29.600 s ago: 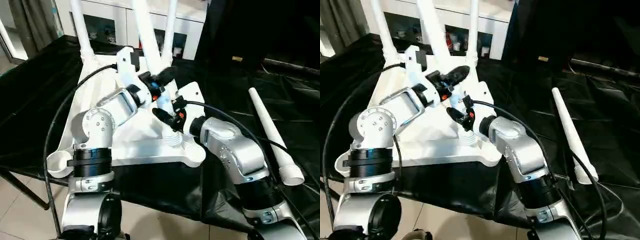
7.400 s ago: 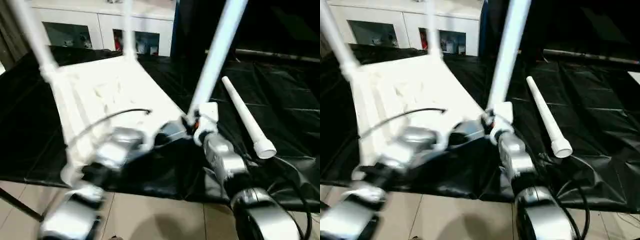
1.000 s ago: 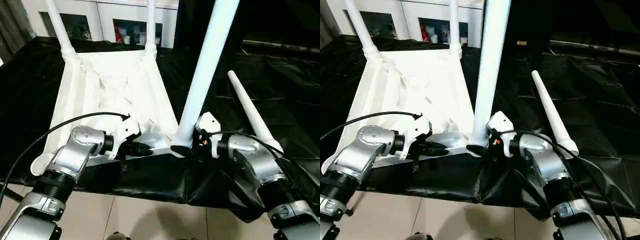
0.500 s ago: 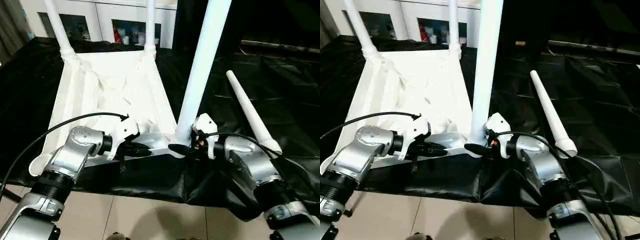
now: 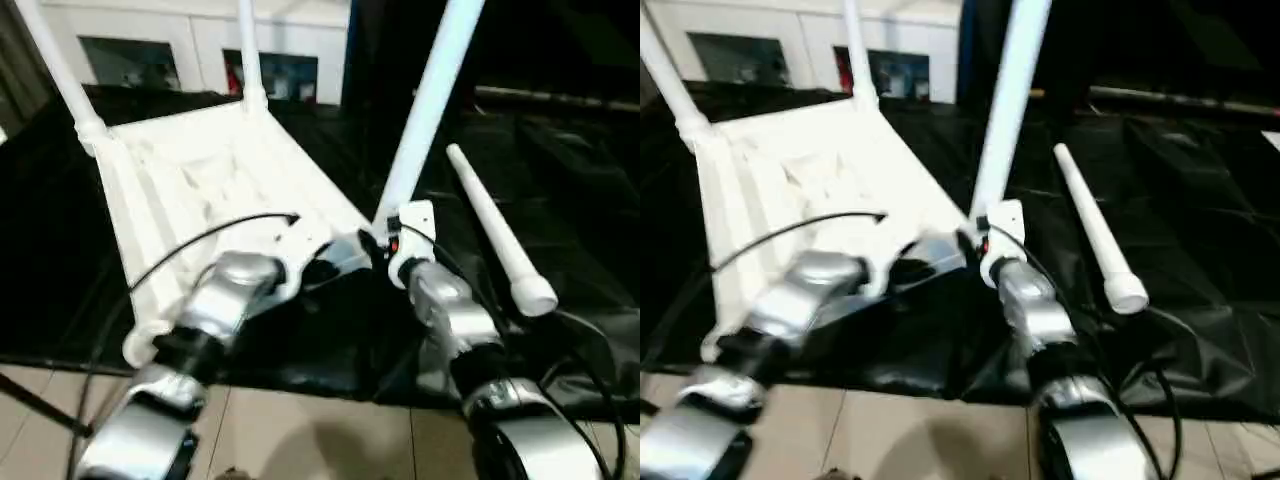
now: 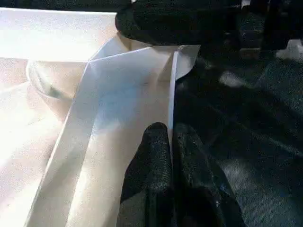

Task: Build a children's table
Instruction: Rotate leg to tighten

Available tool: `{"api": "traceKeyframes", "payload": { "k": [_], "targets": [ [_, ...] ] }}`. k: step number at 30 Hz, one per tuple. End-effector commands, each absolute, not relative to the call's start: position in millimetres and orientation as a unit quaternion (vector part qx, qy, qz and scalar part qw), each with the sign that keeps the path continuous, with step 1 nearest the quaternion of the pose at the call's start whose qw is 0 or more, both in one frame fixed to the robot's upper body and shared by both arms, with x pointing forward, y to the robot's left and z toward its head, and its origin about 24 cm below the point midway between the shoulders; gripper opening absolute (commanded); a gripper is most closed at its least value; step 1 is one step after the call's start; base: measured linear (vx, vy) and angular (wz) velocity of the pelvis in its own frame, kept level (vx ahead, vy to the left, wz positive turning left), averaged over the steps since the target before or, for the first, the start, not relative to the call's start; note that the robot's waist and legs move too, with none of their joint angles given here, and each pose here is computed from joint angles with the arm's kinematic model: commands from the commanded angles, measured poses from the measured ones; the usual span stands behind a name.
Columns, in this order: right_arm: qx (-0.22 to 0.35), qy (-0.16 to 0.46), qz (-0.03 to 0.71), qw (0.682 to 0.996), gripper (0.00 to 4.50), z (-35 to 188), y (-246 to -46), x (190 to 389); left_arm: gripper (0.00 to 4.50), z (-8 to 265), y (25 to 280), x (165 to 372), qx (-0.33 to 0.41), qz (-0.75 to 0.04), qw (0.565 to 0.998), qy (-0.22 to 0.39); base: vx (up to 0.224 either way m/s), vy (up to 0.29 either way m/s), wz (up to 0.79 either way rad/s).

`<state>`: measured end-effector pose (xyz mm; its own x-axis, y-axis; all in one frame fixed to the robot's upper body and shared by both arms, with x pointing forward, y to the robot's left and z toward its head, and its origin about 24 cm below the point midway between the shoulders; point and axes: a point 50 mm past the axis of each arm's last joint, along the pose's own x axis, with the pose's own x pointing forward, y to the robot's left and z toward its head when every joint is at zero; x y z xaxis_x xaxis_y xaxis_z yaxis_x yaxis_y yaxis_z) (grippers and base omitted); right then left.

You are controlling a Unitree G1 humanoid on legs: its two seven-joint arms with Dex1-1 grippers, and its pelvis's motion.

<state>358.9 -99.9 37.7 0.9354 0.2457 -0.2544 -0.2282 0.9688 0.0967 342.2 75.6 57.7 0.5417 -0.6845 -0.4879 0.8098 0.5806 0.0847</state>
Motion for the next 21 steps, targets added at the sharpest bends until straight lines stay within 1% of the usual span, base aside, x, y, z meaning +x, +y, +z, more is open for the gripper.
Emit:
{"api": "traceKeyframes", "payload": {
  "k": [1,2,3,4,6,7,8,10,13,14,16,19,20,21],
  "targets": [
    [0.044,0.166,0.155,0.973,2.72,21.9,-76.3,349.9,0.00,56.7,70.0,346.7,0.147,-0.397,0.885,0.194,0.000,0.000,0.00],
    [0.036,0.148,0.169,0.974,2.72,27.8,-74.4,352.4,0.00,57.0,72.1,347.8,0.150,-0.396,0.885,0.195,0.000,0.000,0.00],
    [0.035,0.146,0.170,0.974,3.07,28.2,-74.3,352.6,0.00,57.1,72.2,347.9,0.150,-0.396,0.885,0.195,0.000,0.000,0.00],
    [0.035,0.137,0.176,0.974,3.07,31.1,-74.6,353.6,0.00,57.2,74.4,347.9,0.150,-0.399,0.883,0.196,0.000,0.000,0.00],
    [0.036,0.128,0.182,0.974,3.44,33.8,-75.0,354.6,0.00,57.2,76.4,347.8,0.150,-0.402,0.882,0.196,0.000,0.000,0.00],
    [0.031,0.122,0.186,0.974,3.44,36.4,-78.4,356.0,0.00,57.6,80.0,347.5,0.152,-0.407,0.879,0.194,0.000,0.000,0.00],
    [0.011,0.106,0.201,0.974,3.56,42.1,-88.4,357.9,0.00,58.8,88.5,346.9,0.159,-0.420,0.874,0.187,0.000,0.000,0.00],
    [-0.014,0.092,0.237,0.967,3.77,47.7,-98.9,357.2,0.00,60.1,97.3,345.6,0.158,-0.435,0.867,0.184,0.000,0.000,0.00],
    [-0.046,0.088,0.302,0.948,3.77,52.5,-111.5,352.1,0.00,62.9,108.9,343.7,0.159,-0.453,0.859,0.179,0.000,0.000,0.00],
    [-0.070,0.087,0.342,0.933,3.77,54.2,-117.8,347.6,0.00,64.6,114.4,341.3,0.159,-0.469,0.851,0.176,0.000,0.000,0.00],
    [-0.092,0.093,0.379,0.916,3.77,55.5,-125.4,342.5,0.00,67.7,118.8,336.6,0.164,-0.502,0.834,0.162,0.000,0.000,0.00],
    [-0.094,0.085,0.436,0.891,3.77,65.0,-133.4,335.3,0.00,67.5,128.0,323.7,0.181,-0.562,0.790,0.165,0.000,0.000,0.00],
    [-0.098,0.084,0.453,0.882,3.77,67.7,-135.6,332.6,0.00,67.8,130.6,319.9,0.175,-0.577,0.780,0.169,0.000,0.000,0.00],
    [-0.098,0.084,0.453,0.882,3.77,67.7,-135.6,332.6,0.00,67.8,130.6,319.9,0.175,-0.577,0.780,0.169,0.000,0.000,0.00]
  ]
}}
